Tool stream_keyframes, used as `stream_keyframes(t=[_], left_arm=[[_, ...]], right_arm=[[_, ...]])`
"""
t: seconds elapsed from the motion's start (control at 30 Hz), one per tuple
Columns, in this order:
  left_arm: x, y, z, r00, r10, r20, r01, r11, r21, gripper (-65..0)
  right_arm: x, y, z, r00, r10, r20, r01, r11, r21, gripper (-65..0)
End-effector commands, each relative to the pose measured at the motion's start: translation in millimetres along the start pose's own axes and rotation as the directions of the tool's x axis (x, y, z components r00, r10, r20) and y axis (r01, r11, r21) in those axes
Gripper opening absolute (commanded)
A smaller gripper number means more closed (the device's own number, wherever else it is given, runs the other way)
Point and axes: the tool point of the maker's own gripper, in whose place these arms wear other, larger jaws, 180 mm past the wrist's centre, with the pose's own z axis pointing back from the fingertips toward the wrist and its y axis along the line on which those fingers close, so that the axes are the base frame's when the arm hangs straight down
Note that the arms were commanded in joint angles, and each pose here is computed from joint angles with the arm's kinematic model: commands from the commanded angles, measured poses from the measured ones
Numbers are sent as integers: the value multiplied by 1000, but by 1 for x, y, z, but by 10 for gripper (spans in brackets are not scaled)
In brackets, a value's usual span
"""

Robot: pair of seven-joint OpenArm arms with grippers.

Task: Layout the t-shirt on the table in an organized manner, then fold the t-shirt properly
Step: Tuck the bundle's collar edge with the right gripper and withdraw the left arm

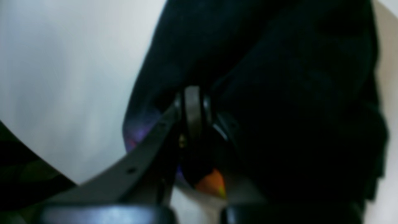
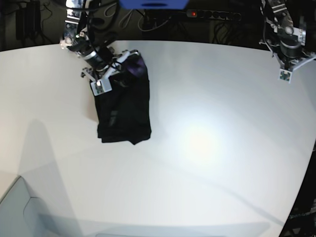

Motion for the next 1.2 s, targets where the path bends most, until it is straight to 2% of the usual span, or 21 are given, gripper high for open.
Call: stream_keyframes(t=[0.0,0.13,0.23,0.33,0.47,0.57,0.83,1.07,1.17], left_arm=[[1,9,4,1000,-10,7,10,1000,26,-638],[-11,6,6,1000,9,-24,-9,1000,5,-638],[-8,7,5,1000,6,-18,-6,1000,-4,-638],[-7,5,5,1000,1,-16,-1,1000,-15,-638],[-6,5,4,1000,-2,-13,2,1000,-18,-638],[-6,5,4,1000,-1,-13,1,1000,-19,-638],[-6,7,4,1000,-7,-12,7,1000,-14,-638],[-5,7,4,1000,-7,-9,7,1000,-15,-638],[-5,7,4,1000,-7,-9,7,1000,-15,-638]], right_arm=[[-7,-2,1,1000,6,-28,-6,1000,-10,-650],[0,-3,2,1000,14,1,-14,1000,-13,-650],[13,-10,15,998,53,26,-51,998,-47,-650],[42,-8,31,989,110,95,-103,992,-74,-650],[74,-8,51,973,118,199,-102,991,-90,-650],[84,-18,57,966,121,227,-96,988,-119,-650],[58,-65,42,985,43,166,-13,985,-175,-650],[35,-72,33,993,-5,117,23,987,-157,-650],[53,-70,42,987,38,153,-11,985,-174,-650]])
